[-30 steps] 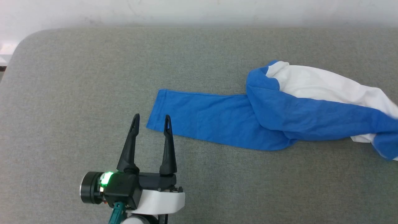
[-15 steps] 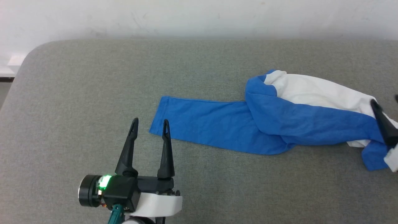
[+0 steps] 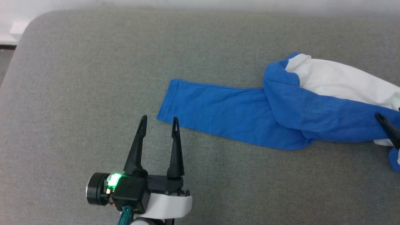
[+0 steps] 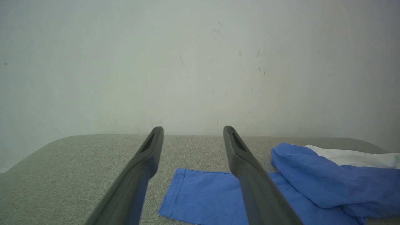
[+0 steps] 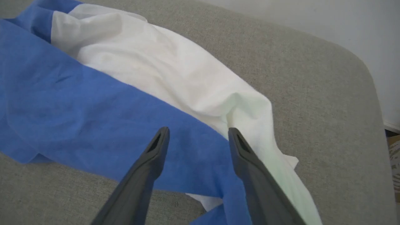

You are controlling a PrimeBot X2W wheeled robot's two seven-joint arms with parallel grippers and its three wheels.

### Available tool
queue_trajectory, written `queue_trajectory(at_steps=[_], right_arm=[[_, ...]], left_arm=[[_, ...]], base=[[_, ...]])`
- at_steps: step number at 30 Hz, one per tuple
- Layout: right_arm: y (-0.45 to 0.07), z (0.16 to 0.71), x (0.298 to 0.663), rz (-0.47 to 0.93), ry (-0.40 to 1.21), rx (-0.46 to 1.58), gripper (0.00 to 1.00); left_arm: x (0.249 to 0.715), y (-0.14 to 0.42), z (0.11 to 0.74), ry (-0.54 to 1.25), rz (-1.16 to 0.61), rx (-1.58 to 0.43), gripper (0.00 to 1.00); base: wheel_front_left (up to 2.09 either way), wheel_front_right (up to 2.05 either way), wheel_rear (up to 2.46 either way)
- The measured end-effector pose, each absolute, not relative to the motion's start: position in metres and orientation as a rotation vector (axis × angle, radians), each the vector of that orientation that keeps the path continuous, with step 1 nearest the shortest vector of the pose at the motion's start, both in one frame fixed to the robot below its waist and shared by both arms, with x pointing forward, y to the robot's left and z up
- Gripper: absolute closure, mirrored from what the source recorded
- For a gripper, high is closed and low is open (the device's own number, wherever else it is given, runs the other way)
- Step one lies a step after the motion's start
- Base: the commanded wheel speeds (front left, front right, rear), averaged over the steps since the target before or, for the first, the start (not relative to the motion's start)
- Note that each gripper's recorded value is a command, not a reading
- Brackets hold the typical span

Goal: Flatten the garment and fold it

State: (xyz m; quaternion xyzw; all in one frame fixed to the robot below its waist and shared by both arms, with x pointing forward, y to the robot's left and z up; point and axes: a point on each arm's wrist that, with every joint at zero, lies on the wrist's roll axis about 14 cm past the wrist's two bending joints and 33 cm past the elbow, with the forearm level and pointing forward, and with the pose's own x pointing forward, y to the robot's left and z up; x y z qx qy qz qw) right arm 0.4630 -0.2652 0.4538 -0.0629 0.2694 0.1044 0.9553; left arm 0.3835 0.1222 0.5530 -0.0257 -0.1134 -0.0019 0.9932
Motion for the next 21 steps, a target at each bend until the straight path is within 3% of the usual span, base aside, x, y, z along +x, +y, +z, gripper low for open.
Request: queue_trajectory(at_steps=[9,10,11,12,21], right_arm=[[-0.266,0.407,0.458,0.253,0.7,-0.148,0.03],[-0.267,0.405,0.457,0.254,0.708,-0.15,0.5],[-0.269,0.403,0.457,0.252,0.711,-0.153,0.78],[-0.269,0.403,0.457,0.252,0.708,-0.153,1.0],[-0.261,0.453,0.481,0.264,0.488,-0.119,1.0]], left_arm=[[0.396,0.123,0.545,-0.209,0.014,-0.048,0.0],[0.397,0.122,0.544,-0.207,0.013,-0.049,0.0],[0.398,0.121,0.544,-0.208,0.01,-0.05,0.0],[0.399,0.12,0.545,-0.21,0.005,-0.051,0.0],[0.398,0.116,0.551,-0.23,-0.001,-0.055,0.0]], base=[[0.0,0.0,0.0],[0.0,0.0,0.0],[0.0,0.0,0.0],[0.0,0.0,0.0],[0.0,0.0,0.0]])
